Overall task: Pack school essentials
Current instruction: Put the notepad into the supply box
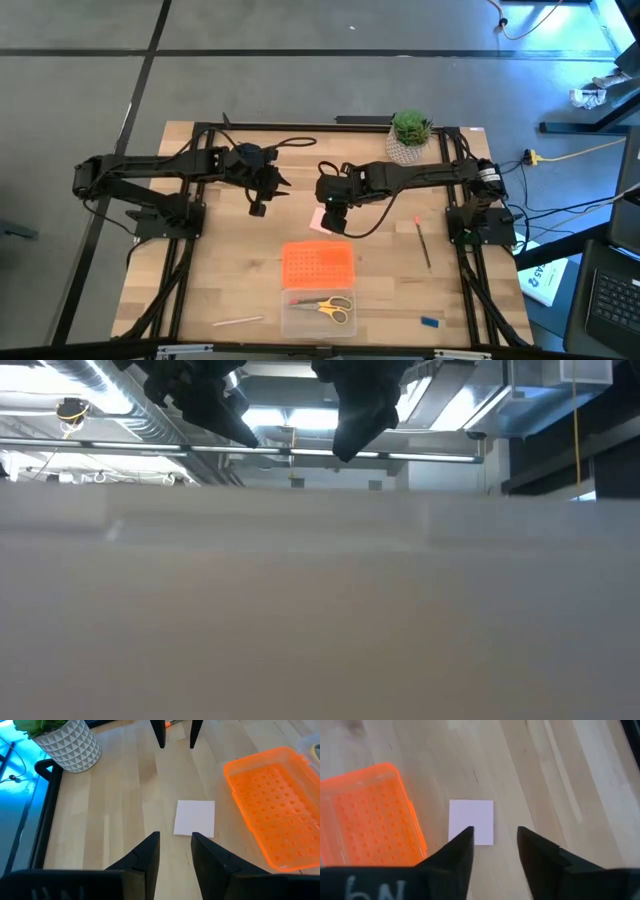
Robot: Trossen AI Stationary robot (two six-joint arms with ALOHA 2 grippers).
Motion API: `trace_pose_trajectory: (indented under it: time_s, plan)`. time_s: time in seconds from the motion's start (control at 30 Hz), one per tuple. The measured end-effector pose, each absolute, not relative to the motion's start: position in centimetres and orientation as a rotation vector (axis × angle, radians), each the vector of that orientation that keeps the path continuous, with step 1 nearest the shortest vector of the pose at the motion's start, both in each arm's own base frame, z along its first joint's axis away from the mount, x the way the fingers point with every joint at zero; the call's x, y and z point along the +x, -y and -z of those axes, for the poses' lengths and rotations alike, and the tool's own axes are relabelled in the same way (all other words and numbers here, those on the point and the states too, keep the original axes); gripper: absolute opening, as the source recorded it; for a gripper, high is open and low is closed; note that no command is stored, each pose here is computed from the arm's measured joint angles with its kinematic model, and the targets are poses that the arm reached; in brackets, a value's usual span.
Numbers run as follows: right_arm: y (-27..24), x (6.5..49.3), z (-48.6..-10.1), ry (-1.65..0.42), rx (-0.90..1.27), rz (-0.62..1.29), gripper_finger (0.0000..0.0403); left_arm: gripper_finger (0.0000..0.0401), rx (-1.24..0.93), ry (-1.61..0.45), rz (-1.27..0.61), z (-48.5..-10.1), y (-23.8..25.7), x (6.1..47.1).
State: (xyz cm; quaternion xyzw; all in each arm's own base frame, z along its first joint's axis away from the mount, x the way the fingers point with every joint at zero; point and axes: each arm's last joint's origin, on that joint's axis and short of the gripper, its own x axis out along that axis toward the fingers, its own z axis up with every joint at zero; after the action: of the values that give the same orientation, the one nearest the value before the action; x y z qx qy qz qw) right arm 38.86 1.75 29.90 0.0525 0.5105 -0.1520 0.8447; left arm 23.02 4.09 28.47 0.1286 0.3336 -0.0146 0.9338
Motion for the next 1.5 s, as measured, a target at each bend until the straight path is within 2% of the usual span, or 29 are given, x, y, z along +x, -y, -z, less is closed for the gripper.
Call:
trace_pose_trajectory:
  time_s: [0.13,0.37,0.43,1.0,1.23,1.5]
  plan:
    - [-1.7,38.8,-29.9,-1.085,0.109,0.322,0.0225,0.0104,0.263,-0.682,0.030,-28.5,-4.1,23.0]
    - [-1.7,38.8,-29.9,-1.084,0.109,0.324,0.0368,0.0104,0.263,-0.682,0.030,-28.5,-4.1,23.0]
    - [-1.5,38.8,-29.9,-1.082,0.110,0.326,0.0391,0.0104,0.263,-0.682,0.030,-28.5,-4.1,23.0]
    - [-1.8,39.4,-29.6,-1.059,0.049,0.320,0.0383,0.0104,0.263,-0.682,0.030,-28.5,-4.1,23.0]
    - [-1.6,41.1,-26.1,-1.148,0.024,0.298,0.0383,0.0104,0.263,-0.683,0.030,-28.5,-4.1,23.0]
    - [-1.5,42.4,-23.9,-1.152,0.017,0.306,0.0383,0.0104,0.263,-0.683,0.030,-28.5,-4.1,23.0]
